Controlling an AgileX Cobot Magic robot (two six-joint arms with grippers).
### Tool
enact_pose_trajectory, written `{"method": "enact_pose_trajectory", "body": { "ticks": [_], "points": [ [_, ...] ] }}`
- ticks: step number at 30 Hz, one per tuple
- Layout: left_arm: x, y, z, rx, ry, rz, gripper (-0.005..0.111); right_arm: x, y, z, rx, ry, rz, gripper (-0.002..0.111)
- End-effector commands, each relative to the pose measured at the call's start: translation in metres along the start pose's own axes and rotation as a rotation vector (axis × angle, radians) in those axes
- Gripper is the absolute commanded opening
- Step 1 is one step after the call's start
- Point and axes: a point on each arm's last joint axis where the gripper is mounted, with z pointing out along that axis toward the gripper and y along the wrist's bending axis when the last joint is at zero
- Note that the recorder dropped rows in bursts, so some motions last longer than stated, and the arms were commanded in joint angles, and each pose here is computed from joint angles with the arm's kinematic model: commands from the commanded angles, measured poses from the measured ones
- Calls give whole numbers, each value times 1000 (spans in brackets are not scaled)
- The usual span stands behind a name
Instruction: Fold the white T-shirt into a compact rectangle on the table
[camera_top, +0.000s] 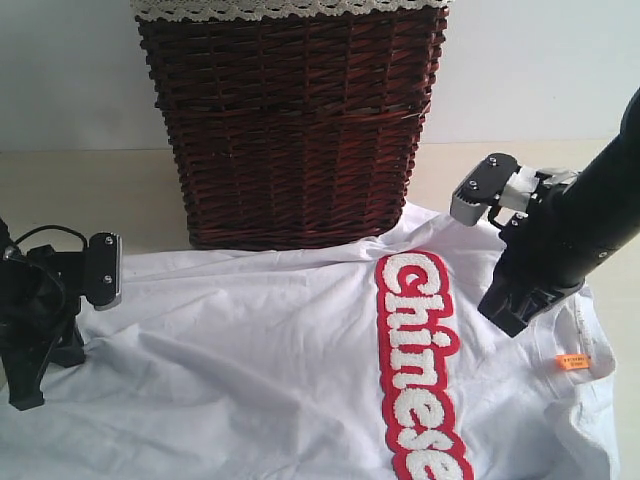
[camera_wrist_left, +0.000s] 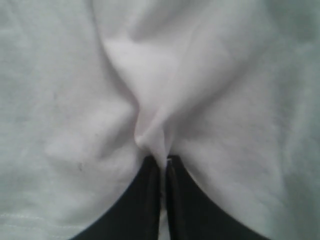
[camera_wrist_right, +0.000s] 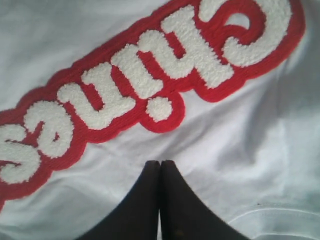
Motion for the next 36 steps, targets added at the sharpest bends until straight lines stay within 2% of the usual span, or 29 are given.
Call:
{"method": "enact_pose_trajectory", "body": {
  "ticks": [1,5,7,9,11,14,23,36],
  "points": [
    [0,0,-2,-14,-14,-29,0,0,1,-6,-24,36,0,0],
    [0,0,-2,-14,-14,-29,0,3,-3,-11,-1,114,-91,0],
    [0,0,-2,-14,-14,-29,0,14,-5,-14,-17,236,-279,0],
    [-1,0,-2,-14,-15,-31,0,26,-3,-18,-105,370,-518,0],
    [-1,1,-2,-16,-16,-30,0,30,-1,-19,-158,400,-614,0],
    [-1,1,-2,-19,-16,-30,0,26,2,-18,-171,346,-584,0],
    [-1,1,-2,-20,-18,-33,0,2,21,-18,-275,52,-375,0],
    [-1,1,-2,-20,-24,-43,0,3,22,-18,-282,66,-352,0]
  ]
}}
